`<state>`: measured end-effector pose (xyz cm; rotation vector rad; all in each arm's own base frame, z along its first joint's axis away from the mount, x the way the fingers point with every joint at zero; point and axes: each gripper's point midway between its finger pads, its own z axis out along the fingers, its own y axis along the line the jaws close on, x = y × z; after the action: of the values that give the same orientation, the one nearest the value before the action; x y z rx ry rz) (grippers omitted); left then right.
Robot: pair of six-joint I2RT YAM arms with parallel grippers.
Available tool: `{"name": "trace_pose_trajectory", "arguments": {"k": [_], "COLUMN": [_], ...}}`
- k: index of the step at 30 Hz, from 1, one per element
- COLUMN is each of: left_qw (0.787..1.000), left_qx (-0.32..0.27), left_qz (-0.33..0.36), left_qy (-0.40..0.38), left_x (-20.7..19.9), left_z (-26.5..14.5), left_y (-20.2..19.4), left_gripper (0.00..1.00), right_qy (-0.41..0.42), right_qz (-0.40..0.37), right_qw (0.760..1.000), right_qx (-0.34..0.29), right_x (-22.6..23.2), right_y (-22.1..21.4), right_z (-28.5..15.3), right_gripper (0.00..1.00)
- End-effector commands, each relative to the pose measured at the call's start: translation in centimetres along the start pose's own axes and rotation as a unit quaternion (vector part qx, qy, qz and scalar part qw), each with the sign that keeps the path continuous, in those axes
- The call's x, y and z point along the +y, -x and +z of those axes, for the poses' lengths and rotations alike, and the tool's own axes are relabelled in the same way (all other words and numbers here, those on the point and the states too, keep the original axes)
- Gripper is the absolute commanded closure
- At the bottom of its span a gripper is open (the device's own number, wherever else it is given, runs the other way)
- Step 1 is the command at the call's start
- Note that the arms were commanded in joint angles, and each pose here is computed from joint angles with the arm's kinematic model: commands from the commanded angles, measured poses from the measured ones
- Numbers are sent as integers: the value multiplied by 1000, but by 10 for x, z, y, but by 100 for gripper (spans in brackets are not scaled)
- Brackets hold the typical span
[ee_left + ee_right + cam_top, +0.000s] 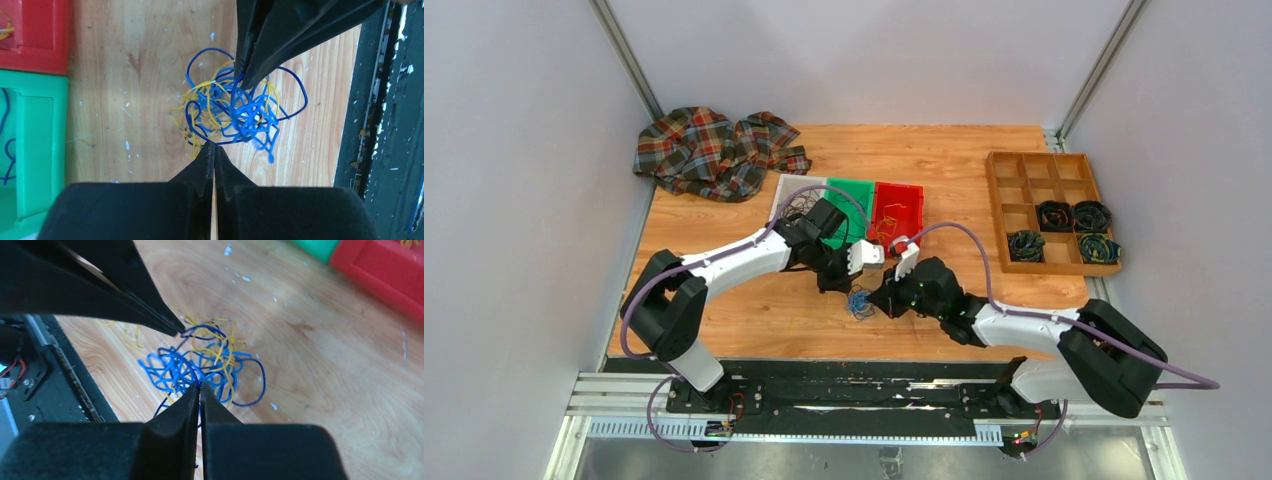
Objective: Untangle the cables
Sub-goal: Untie the cable.
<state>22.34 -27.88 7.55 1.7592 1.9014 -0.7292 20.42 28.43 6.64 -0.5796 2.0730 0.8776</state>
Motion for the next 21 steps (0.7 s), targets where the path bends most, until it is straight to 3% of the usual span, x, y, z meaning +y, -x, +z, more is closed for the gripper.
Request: {"name": "trace_pose_trajectory", "arguments": {"k": [1,9,11,16,21], "left_qw": [999,998,997,993,988], "left_qx": [1,-60,-68,-98,-130], "left_qz": [39,5,4,22,18], "left_qy": [4,-28,-35,-60,-80], "left_x": [-3,-18,-22,-43,-50], "left_z": [-5,-38,-50,-82,-94], "left_y": [-4,17,18,35,57], "left_gripper": [99,97,86,46,30], "right_qy": [55,58,58,75,112], "right_qz": [-11,-8,-5,-4,-13], "right_qw": [997,995,995,994,991], "right_qx": [-52,-83,-87,-84,-74], "right_x": [25,32,33,41,57], "right_y": [38,52,53,55,58], "right_z": [-3,-33,-39,-46,-48], "right_gripper": [99,99,99,99,99]}}
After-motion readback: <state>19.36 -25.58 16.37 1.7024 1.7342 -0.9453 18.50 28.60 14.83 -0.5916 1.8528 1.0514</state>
